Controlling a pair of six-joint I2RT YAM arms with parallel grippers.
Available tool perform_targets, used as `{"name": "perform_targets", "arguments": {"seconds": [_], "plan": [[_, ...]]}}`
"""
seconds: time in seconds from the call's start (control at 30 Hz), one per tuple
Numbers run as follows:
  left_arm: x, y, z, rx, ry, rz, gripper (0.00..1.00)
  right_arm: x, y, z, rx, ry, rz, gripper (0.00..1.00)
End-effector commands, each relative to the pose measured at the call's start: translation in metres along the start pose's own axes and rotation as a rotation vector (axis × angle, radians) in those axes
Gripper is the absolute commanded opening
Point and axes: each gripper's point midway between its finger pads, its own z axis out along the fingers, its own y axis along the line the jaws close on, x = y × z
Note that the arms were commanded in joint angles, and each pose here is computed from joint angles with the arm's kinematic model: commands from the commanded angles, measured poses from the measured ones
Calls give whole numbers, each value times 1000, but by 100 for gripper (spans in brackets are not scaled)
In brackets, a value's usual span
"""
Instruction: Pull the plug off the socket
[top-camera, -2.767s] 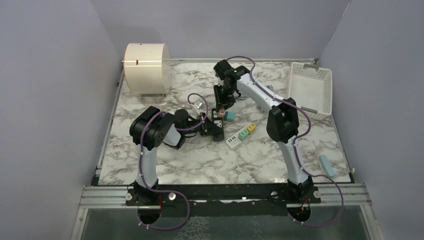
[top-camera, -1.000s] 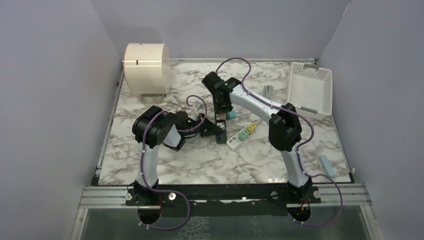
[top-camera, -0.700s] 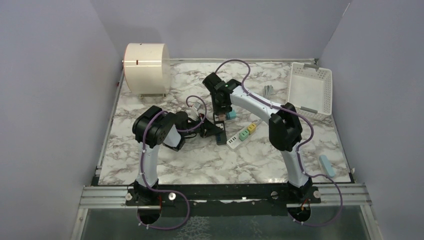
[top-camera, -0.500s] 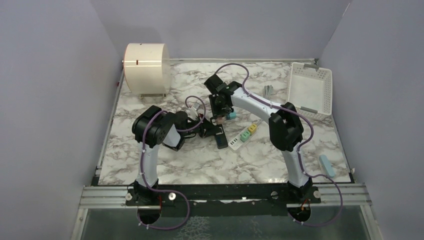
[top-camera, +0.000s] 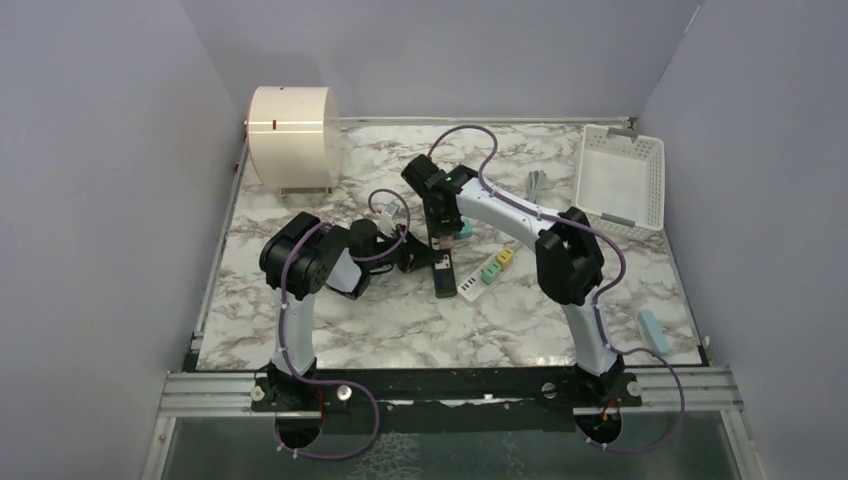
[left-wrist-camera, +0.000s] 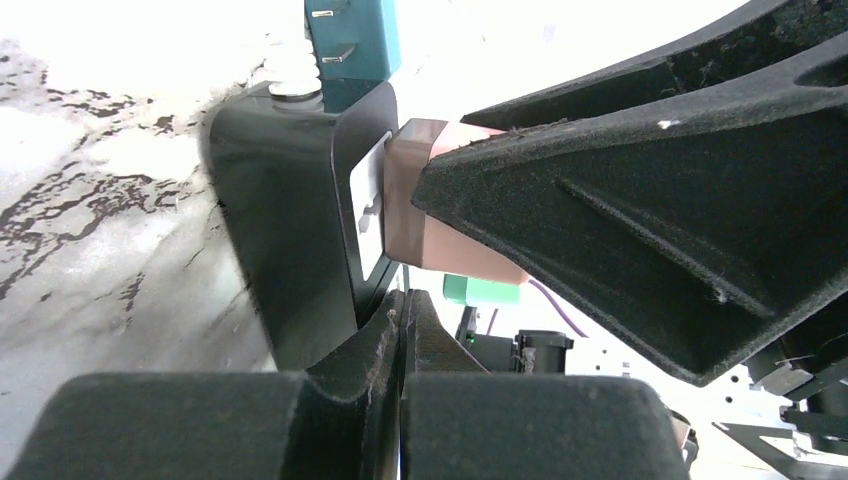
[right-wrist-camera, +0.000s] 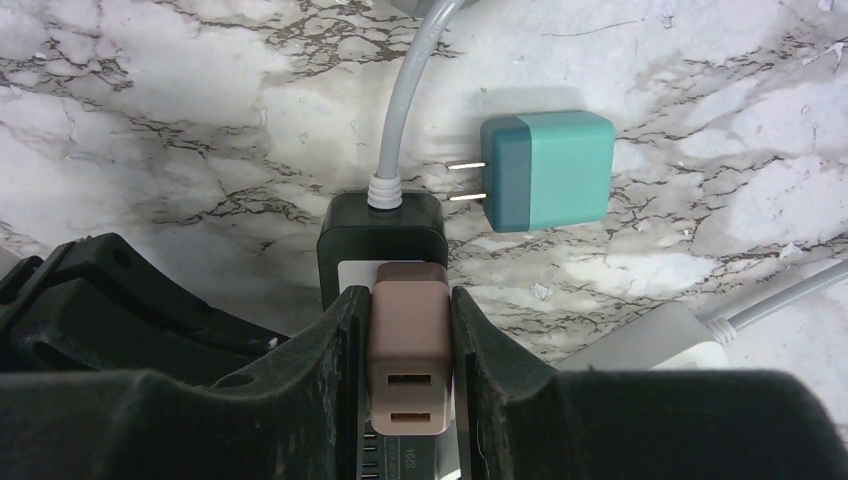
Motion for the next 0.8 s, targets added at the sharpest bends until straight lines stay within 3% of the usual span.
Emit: {"name": "perform_targets", "arguments": {"seconds": [0.0, 0.17, 0.43, 0.67, 0.77], "plan": [[12, 74, -11, -274, -26, -84, 0, -22, 0, -34, -26, -87, 6, 1], [14, 79, -11, -297, -21, -88, 0, -24, 60, -63, -407, -88, -42, 1], [18, 84, -10, -330, -10, -83, 0, -37, 19, -63, -172, -139, 39, 1], [20, 88, -10, -339, -3, -89, 0, -20, 39, -70, -407, -142, -17, 1], [22, 90, -12, -344, 0, -92, 0, -21, 35, -68, -397, -145, -6, 1]]}}
